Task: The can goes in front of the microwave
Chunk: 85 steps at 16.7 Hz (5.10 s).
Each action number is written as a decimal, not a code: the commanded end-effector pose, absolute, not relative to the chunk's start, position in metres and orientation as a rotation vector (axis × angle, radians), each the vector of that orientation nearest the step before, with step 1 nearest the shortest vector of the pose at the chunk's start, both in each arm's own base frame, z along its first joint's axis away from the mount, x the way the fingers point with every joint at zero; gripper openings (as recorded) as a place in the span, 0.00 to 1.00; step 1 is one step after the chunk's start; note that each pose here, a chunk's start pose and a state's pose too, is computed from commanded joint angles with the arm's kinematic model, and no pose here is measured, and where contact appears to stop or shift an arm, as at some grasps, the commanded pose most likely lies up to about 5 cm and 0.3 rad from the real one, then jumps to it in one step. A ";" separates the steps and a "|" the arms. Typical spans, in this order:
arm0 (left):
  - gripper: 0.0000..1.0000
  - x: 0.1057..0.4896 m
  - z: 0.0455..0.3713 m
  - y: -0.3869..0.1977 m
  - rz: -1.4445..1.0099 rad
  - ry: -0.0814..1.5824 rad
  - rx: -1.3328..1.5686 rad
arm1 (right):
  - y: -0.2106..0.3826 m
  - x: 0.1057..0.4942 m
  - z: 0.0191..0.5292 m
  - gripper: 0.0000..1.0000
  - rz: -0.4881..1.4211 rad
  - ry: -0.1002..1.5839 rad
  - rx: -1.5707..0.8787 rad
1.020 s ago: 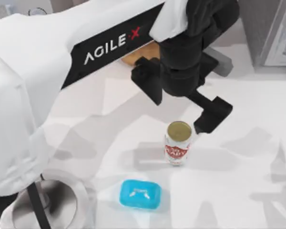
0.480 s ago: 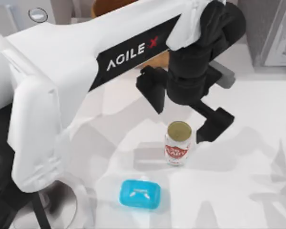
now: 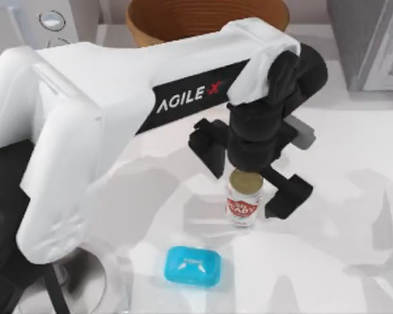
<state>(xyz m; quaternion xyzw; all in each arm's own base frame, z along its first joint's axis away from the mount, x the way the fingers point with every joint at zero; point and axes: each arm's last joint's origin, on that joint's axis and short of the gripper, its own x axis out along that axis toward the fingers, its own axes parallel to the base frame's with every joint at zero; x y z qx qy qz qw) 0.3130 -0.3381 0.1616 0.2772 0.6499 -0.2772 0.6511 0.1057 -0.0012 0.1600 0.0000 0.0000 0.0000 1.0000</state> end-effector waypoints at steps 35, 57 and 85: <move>0.00 0.313 0.198 -0.338 -0.630 1.476 0.629 | -0.001 0.106 0.160 1.00 0.000 0.000 0.000; 0.00 0.422 0.207 0.070 -0.019 1.572 0.020 | -0.001 0.106 0.160 1.00 0.000 0.000 0.000; 1.00 0.421 0.199 0.073 -0.015 1.572 0.016 | -0.001 0.106 0.160 1.00 0.000 0.000 0.000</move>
